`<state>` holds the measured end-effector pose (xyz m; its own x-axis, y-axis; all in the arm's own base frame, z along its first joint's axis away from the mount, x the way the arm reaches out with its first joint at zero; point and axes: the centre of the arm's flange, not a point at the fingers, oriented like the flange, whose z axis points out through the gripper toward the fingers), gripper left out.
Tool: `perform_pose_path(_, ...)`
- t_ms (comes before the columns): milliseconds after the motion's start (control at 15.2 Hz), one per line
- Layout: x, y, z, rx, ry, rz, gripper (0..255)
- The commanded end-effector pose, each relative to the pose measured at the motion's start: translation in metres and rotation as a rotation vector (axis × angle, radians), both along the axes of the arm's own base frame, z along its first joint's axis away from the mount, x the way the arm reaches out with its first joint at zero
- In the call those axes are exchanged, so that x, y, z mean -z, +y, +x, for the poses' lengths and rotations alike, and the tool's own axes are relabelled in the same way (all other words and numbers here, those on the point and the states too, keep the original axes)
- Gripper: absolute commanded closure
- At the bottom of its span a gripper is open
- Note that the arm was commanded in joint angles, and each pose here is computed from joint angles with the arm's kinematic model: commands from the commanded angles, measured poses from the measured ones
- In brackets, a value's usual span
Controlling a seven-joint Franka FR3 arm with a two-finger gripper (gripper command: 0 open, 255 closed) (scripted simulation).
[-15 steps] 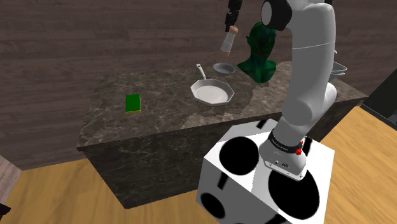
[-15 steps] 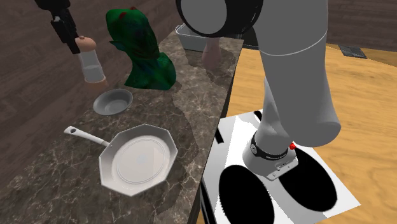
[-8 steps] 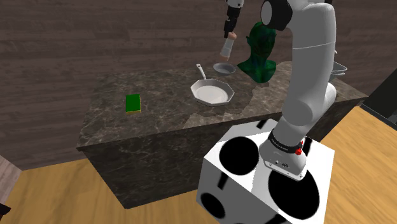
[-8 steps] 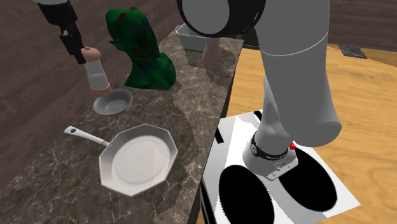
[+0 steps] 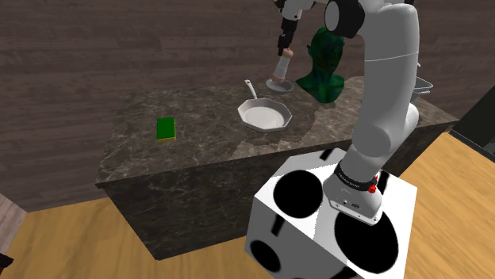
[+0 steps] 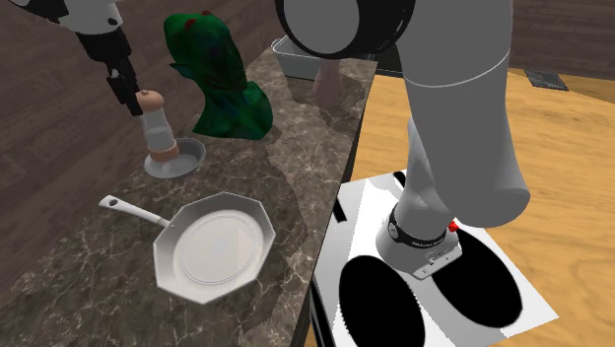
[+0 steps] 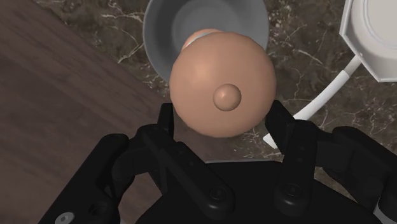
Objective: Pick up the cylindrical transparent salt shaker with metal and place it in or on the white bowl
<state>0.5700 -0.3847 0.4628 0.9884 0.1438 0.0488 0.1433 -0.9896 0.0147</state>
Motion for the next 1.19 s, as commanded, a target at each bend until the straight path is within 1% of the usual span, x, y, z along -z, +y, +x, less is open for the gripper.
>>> perform_pose_path(0, 0.01, 0.0, 0.001, 0.0, -0.001, -0.001, 255)
perform_pose_path(66, 0.017, 0.0, 0.001, 0.0, -0.001, -0.001, 255)
perform_pose_path(594, 0.017, 0.0, 0.001, 0.0, -0.001, -0.001, 255)
perform_pose_path(660, 0.017, 0.0, 0.001, 0.0, -0.001, -0.001, 0)
perform_pose_path(990, 0.017, 0.0, 0.001, 0.0, -0.001, -0.001, 0)
perform_pose_path(1122, -0.009, 0.0, -0.001, 0.0, -0.001, -0.001, 0)
